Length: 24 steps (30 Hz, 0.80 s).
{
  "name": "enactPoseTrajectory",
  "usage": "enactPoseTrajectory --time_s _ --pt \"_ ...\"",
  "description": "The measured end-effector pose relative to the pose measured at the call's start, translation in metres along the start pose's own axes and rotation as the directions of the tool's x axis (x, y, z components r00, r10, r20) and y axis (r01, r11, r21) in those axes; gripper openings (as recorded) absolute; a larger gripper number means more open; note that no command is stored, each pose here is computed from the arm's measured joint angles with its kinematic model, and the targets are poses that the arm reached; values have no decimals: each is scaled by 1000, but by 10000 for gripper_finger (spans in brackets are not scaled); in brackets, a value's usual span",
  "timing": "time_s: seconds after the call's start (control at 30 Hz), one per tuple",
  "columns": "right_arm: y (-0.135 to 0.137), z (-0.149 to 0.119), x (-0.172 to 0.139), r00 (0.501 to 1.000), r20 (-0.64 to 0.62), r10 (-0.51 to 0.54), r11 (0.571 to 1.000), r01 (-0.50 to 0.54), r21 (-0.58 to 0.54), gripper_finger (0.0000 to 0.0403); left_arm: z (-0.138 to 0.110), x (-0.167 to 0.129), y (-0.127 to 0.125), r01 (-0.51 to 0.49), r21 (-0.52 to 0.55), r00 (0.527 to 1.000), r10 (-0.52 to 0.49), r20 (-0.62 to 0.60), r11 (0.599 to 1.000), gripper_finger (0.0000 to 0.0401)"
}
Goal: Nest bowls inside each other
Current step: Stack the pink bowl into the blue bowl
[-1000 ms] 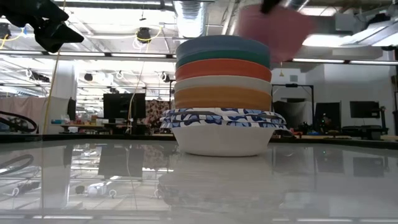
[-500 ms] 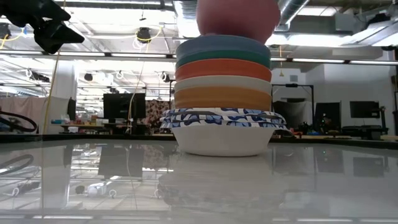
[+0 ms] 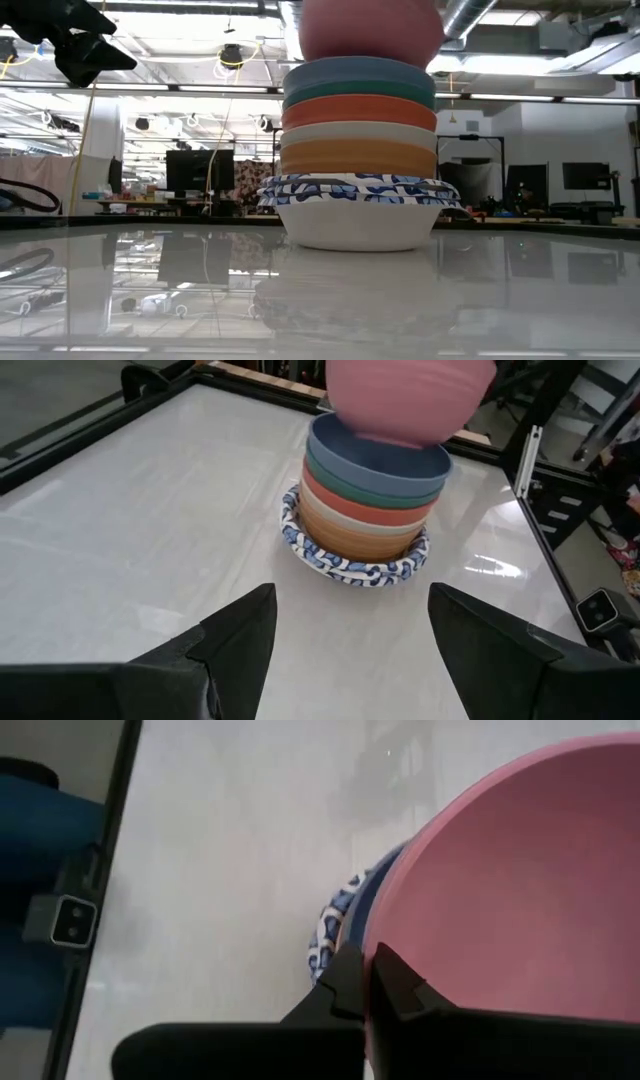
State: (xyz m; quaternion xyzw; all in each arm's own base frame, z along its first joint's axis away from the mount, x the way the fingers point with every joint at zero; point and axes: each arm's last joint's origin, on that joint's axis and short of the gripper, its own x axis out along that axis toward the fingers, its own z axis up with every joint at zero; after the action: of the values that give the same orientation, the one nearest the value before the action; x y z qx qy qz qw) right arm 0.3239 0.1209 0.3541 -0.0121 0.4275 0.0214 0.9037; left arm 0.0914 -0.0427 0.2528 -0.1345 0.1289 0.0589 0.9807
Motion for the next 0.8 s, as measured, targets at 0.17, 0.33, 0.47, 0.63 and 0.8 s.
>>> enactPoseTrajectory --time_s 0.17,0.33,0.47,0.63,0.8 --pt "0 -3 3 1000 -17 6 1000 -6 -4 5 0 0 0 0 -1 1000 0 0 1000 251" --pt "2 -3 3 998 -28 52 999 -52 -2 5 0 0 0 0 -3 1000 0 0 1000 251" --pt "3 -3 3 996 -36 82 997 -82 0 5 0 0 0 0 -3 1000 0 0 1000 251" --pt "3 -3 3 996 -36 83 997 -83 6 8 0 0 0 -1 -3 1000 1 0 1000 251" --pt "0 -3 3 998 -32 63 998 -62 23 55 0 0 0 -1 -3 1000 1 0 1000 251"
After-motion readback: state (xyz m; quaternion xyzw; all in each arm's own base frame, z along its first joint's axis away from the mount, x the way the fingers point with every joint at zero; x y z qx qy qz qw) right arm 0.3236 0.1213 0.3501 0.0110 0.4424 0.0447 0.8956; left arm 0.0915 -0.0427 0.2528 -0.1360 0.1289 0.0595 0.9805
